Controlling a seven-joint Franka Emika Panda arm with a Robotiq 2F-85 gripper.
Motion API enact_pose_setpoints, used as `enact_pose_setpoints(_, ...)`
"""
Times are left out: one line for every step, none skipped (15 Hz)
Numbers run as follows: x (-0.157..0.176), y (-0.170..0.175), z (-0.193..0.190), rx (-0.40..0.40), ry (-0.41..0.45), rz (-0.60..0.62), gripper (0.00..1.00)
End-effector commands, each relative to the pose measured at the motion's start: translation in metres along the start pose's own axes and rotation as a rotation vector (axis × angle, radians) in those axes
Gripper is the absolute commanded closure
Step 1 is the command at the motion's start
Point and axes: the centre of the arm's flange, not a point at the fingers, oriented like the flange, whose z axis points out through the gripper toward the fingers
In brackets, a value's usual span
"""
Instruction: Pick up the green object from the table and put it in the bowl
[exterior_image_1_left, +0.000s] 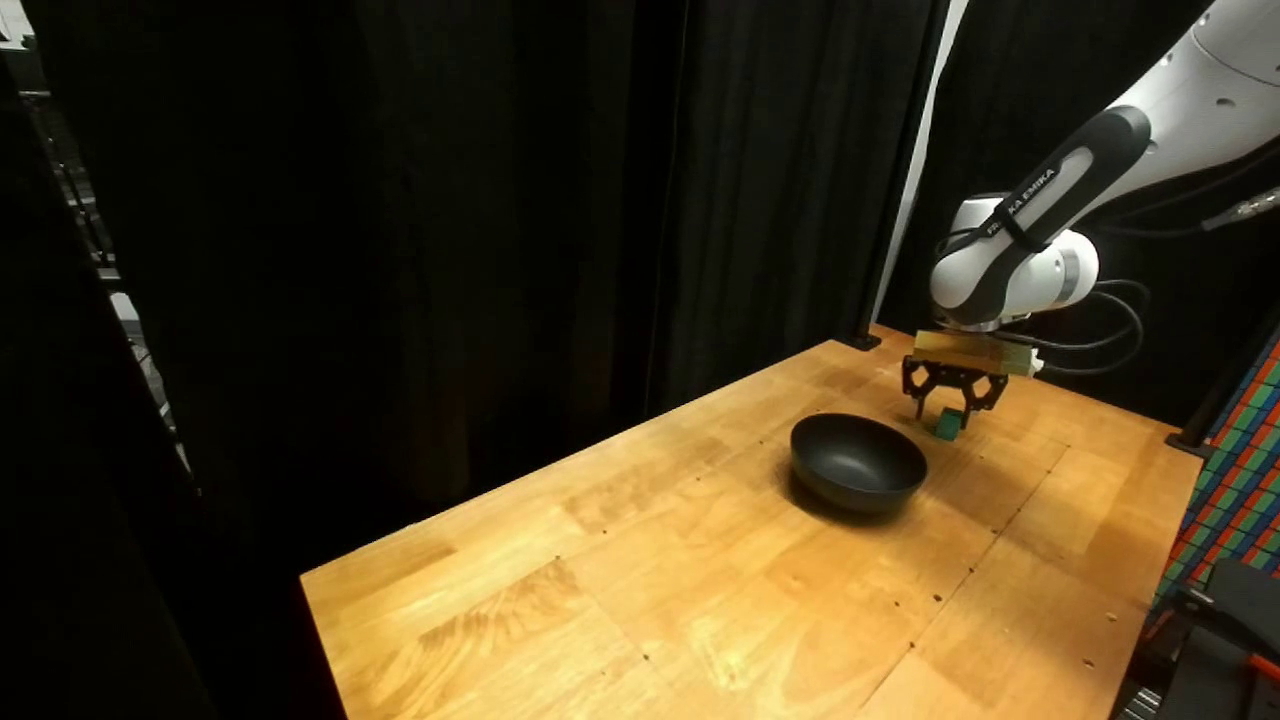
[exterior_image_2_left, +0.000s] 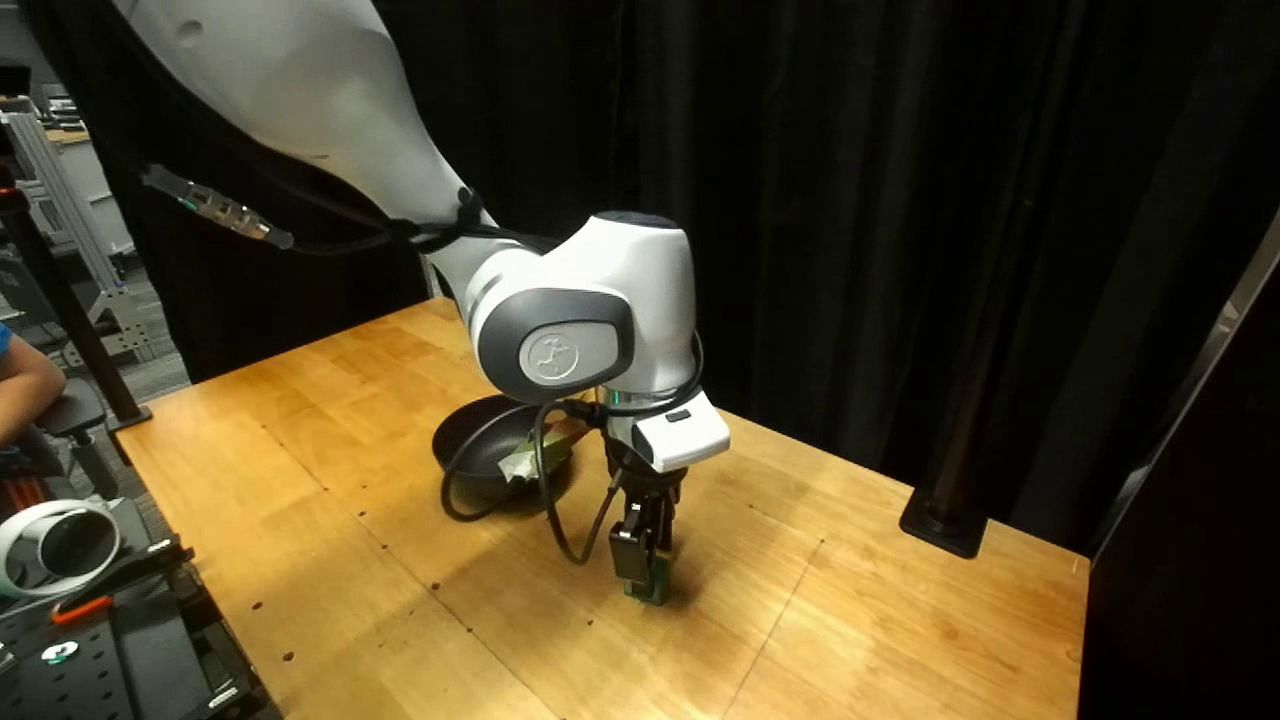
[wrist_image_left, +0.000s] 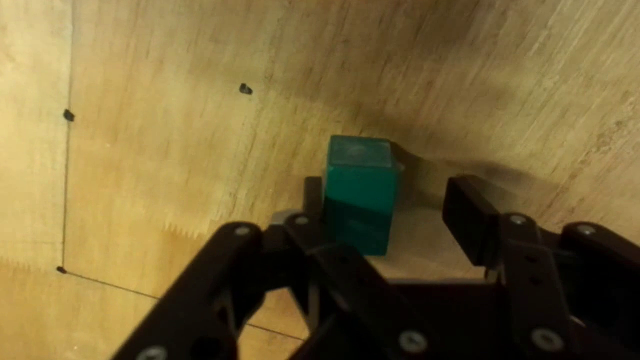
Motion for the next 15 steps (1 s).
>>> enact_pose_setpoints(0.014,-0.005,0.000,0.011,0.011,0.068,0.67)
enact_pose_setpoints(0.014,-0.004,-0.005,0.012,-0.001,0.084,0.73)
enact_pose_setpoints(0.012,-0.001,-0.014,0.009,-0.035,0.089,0.80)
enact_pose_setpoints(0.008,0.002,-0.029,0.013,-0.045,0.096,0.89)
enact_pose_setpoints(0.004,0.003,-0.041,0.024,-0.069,0.099,0.91)
enact_pose_setpoints(-0.003,0.004,-0.063,0.051,-0.098,0.099,0.89)
enact_pose_setpoints(-0.013,0.004,-0.082,0.079,-0.123,0.099,0.89)
enact_pose_setpoints(-0.026,0.002,-0.101,0.114,-0.152,0.092,0.89)
enact_pose_setpoints(-0.036,-0.002,-0.114,0.144,-0.171,0.091,0.89)
enact_pose_setpoints(-0.051,-0.007,-0.125,0.173,-0.209,0.077,0.89)
enact_pose_setpoints(-0.064,-0.013,-0.135,0.195,-0.230,0.068,0.89)
enact_pose_setpoints(-0.081,-0.019,-0.135,0.211,-0.277,0.048,0.89)
enact_pose_setpoints(-0.095,-0.023,-0.138,0.224,-0.310,0.036,0.89)
enact_pose_setpoints(-0.113,-0.028,-0.135,0.222,-0.355,0.017,0.89)
enact_pose_setpoints(-0.127,-0.032,-0.133,0.220,-0.383,0.003,0.89)
